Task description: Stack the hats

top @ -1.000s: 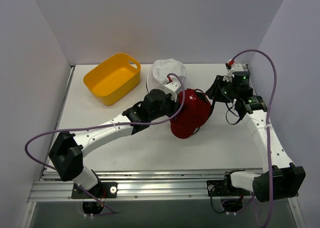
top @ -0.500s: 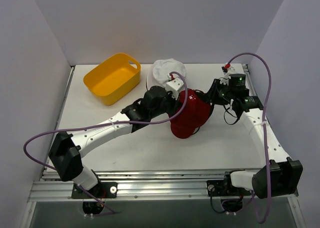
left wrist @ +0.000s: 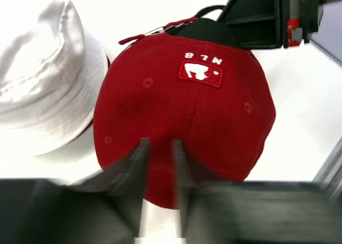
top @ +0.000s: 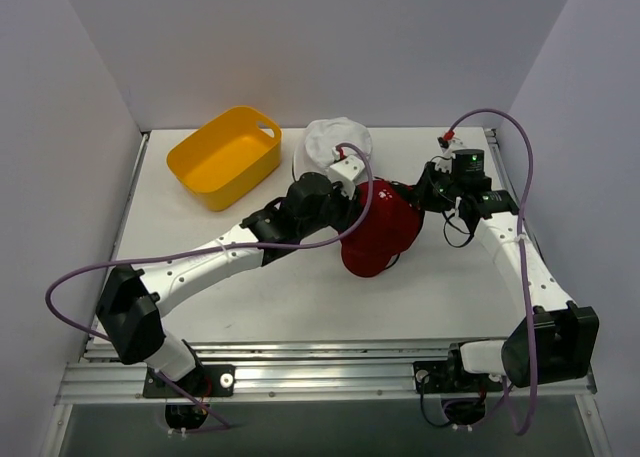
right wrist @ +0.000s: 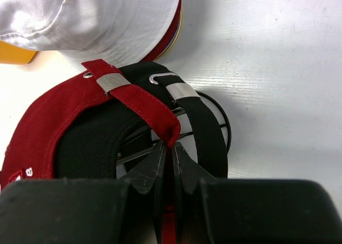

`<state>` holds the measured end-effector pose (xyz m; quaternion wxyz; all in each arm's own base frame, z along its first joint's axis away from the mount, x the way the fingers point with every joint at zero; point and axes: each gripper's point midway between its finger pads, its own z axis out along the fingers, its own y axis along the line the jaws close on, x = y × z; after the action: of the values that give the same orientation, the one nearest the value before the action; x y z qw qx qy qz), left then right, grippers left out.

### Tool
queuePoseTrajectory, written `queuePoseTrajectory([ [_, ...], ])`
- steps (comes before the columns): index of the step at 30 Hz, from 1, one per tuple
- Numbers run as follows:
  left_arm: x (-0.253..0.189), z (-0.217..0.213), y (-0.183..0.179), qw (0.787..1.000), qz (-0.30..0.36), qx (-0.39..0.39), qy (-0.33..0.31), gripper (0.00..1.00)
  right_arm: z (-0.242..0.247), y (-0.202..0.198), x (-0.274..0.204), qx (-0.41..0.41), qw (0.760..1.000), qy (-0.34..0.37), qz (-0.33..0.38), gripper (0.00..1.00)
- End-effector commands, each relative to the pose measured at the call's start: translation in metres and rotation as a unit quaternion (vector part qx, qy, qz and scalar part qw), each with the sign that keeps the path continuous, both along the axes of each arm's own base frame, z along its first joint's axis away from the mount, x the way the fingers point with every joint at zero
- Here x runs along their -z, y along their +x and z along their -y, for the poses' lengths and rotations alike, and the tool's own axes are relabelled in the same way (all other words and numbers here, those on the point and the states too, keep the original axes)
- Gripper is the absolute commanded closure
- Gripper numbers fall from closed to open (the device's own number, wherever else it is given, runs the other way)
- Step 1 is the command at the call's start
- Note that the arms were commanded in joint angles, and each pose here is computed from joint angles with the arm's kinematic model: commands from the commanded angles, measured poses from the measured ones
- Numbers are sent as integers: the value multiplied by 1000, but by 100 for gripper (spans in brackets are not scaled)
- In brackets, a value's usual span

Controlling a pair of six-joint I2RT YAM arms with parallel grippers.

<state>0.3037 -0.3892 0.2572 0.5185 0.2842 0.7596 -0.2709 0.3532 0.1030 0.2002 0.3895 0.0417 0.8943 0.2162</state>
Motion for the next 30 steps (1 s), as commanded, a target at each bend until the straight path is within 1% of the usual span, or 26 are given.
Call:
queuePoseTrajectory([
  [1,-41,-17,-4,999,23,-27,-39,60,4,7,-30,20,999,3,44,100],
  [4,-42,-25,-13,998,10,-25,-55,48,9,5,-42,38,997,7,64,100],
  [6,-38,-25,-17,998,2,-18,-57,43,8,4,-39,40,997,12,69,100],
  [10,-20,-23,-15,999,-14,-15,-41,35,7,3,-38,46,996,24,76,100],
  [15,-10,-15,-7,999,-22,8,-34,34,7,2,-40,46,996,26,77,100],
  [21,4,-8,3,999,-30,6,-22,34,6,1,-41,42,996,24,78,100],
  [23,11,-2,4,999,-40,17,-20,35,7,1,-41,43,996,24,79,100],
  [25,17,2,6,999,-44,19,-16,38,6,0,-42,41,996,24,81,100],
  [26,18,3,6,999,-44,21,-17,42,6,0,-42,41,996,24,81,100],
  [27,17,4,8,999,-44,22,-19,56,7,0,-42,42,996,24,81,100],
  [29,16,7,10,999,-43,22,-17,76,6,-1,-42,39,996,23,82,100],
  [30,18,6,11,999,-45,20,-12,92,6,-1,-43,38,996,23,83,100],
])
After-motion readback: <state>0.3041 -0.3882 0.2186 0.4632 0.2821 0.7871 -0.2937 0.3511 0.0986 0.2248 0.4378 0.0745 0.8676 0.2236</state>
